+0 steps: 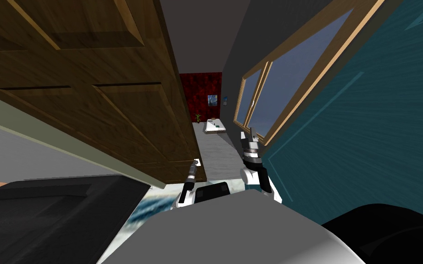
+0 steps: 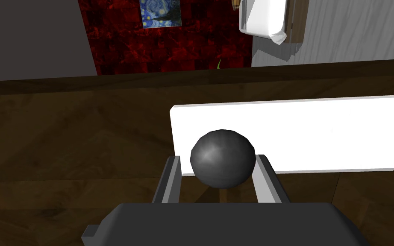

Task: Pull the door open

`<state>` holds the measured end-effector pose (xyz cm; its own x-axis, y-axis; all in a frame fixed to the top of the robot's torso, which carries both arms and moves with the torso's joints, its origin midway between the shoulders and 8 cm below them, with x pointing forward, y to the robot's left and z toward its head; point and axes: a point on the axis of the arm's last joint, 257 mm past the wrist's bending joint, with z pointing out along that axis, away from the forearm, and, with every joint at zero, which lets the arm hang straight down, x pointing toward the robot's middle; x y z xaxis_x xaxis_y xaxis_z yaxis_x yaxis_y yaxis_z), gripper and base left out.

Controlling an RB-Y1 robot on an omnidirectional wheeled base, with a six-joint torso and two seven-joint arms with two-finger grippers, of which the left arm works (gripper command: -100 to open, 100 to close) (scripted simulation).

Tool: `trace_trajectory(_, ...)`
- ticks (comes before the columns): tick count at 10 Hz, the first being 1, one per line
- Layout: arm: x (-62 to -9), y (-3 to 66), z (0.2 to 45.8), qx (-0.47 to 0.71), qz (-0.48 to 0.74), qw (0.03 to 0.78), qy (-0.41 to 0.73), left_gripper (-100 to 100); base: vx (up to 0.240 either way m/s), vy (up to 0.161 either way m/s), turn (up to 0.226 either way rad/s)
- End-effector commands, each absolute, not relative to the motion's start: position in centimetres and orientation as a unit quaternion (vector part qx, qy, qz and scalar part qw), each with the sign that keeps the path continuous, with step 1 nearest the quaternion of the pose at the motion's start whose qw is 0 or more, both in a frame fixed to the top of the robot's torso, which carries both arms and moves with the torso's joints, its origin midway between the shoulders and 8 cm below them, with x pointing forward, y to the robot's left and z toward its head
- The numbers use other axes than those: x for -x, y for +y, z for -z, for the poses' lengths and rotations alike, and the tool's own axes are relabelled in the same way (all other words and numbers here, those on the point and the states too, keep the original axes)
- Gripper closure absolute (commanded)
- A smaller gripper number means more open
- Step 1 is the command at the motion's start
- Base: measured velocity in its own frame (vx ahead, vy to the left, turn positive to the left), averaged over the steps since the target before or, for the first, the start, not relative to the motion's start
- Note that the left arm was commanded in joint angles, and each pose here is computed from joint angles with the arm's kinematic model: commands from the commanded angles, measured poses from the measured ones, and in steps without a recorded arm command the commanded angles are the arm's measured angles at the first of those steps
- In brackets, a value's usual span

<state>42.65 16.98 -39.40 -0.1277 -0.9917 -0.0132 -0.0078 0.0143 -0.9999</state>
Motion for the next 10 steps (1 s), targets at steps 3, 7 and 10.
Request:
trace_trajectory(3,-42.77,17.02,39.26,0.465,0.526,0.469,0.535,100,0.0,0.0,0.0)
trace_trajectory(7,-42.77,17.02,39.26,0.465,0.526,0.469,0.535,100,0.0,0.0,0.0)
trace_trajectory(10,-42.77,17.02,39.26,0.465,0.526,0.469,0.535,100,0.0,0.0,0.0)
